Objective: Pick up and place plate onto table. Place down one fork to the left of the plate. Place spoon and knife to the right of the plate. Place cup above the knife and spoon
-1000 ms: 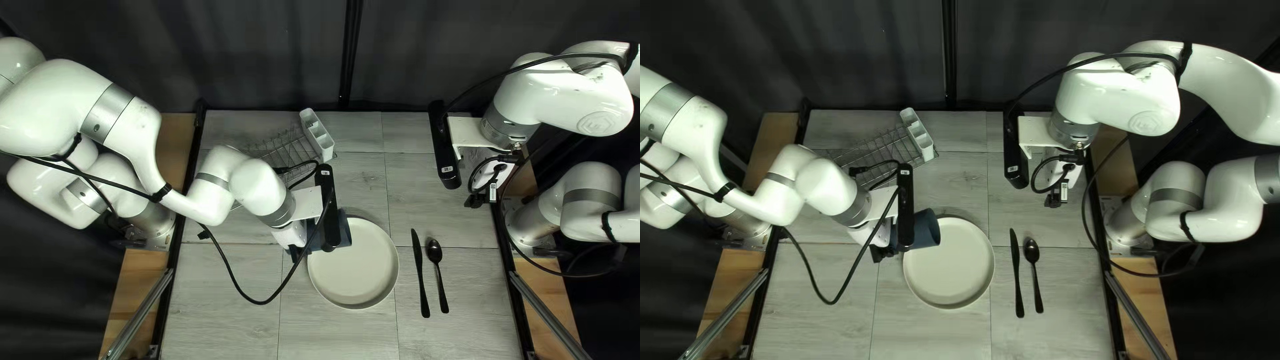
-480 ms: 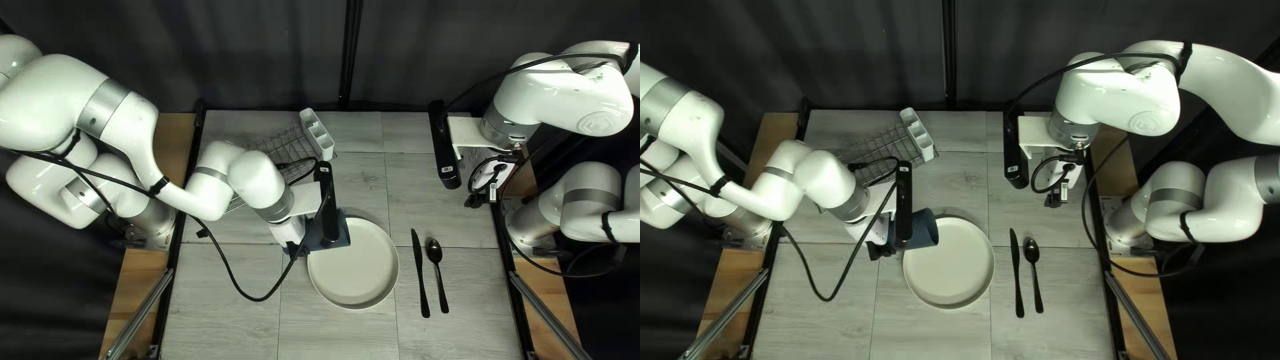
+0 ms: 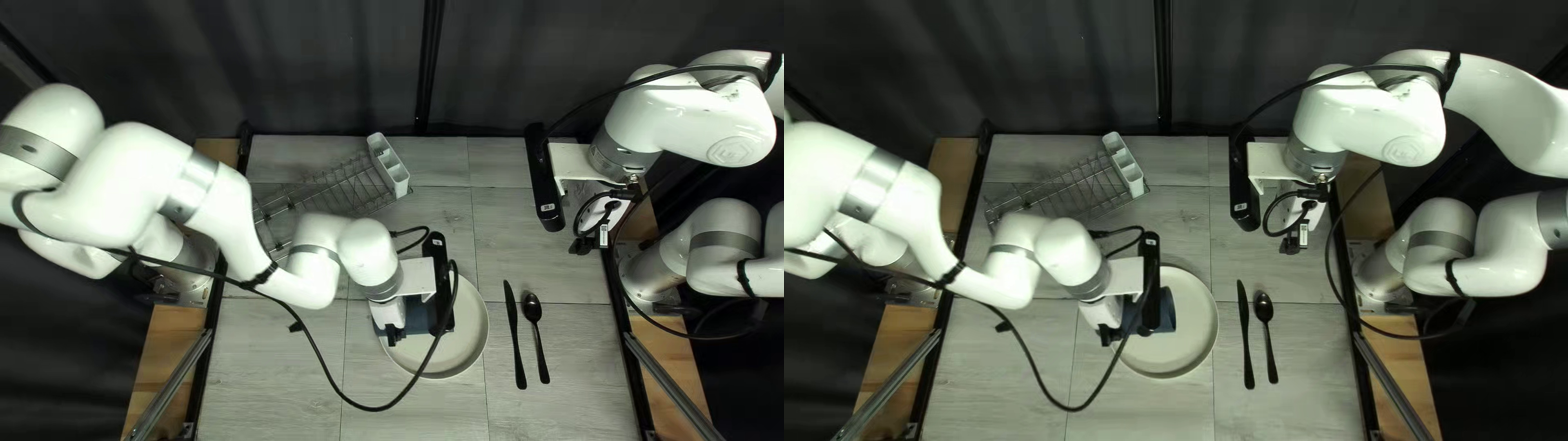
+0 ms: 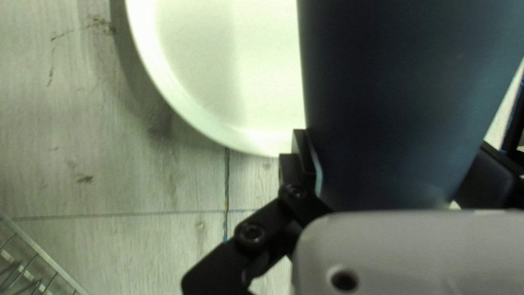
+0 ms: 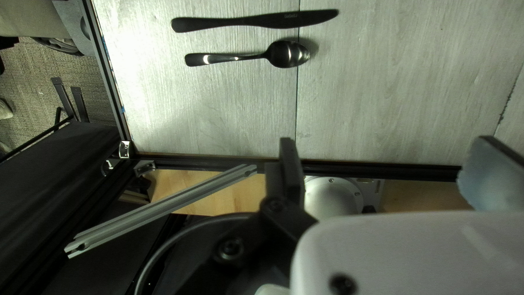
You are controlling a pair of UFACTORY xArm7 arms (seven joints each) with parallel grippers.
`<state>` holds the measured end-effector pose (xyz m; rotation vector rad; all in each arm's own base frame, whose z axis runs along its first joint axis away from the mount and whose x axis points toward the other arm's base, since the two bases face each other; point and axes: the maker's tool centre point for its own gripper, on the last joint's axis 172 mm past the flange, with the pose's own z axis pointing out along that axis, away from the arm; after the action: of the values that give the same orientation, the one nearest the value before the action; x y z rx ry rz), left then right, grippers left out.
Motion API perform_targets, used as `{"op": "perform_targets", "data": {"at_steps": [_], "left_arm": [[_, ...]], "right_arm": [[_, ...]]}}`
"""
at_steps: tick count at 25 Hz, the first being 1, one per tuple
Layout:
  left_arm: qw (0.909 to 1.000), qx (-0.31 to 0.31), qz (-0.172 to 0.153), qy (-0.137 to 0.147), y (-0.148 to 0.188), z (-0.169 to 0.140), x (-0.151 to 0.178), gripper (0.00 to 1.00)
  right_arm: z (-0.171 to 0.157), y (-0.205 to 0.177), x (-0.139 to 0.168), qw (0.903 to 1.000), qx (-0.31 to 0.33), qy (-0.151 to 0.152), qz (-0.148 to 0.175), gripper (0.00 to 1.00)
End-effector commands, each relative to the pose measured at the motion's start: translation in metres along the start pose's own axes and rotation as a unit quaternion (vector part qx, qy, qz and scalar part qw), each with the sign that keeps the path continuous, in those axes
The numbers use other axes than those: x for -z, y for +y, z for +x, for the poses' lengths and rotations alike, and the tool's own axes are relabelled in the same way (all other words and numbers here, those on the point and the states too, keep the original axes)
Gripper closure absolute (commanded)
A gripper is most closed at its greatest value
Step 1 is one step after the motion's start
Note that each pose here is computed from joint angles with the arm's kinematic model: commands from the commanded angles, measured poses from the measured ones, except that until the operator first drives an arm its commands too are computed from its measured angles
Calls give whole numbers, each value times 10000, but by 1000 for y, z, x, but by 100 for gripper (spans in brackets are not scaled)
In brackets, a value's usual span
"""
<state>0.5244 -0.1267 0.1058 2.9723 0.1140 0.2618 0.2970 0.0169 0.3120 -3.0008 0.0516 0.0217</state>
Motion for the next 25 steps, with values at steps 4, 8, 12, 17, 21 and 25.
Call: {"op": "perform_targets", "data": {"at_steps": [4, 8, 12, 17, 21, 25], "left_arm": [[9998, -105, -120, -118, 9, 8, -39, 100], [9997, -128, -143, -175, 9, 3, -43, 10], [9995, -183, -172, -199, 6, -3, -38, 0], [9996, -199, -124, -168, -7, -13, -8, 0], [9998, -180, 3, -80, -21, -25, 36, 0], [9998, -146, 129, -97, -39, -46, 77, 0]], "right_arm": [[0, 0, 0, 10000, 0, 0, 0, 0], [0, 0, 0, 10000, 0, 0, 0, 0], [0, 0, 0, 10000, 0, 0, 0, 0], [0, 0, 0, 10000, 0, 0, 0, 0], [0, 0, 0, 10000, 0, 0, 0, 0], [0, 0, 0, 10000, 0, 0, 0, 0]]}}
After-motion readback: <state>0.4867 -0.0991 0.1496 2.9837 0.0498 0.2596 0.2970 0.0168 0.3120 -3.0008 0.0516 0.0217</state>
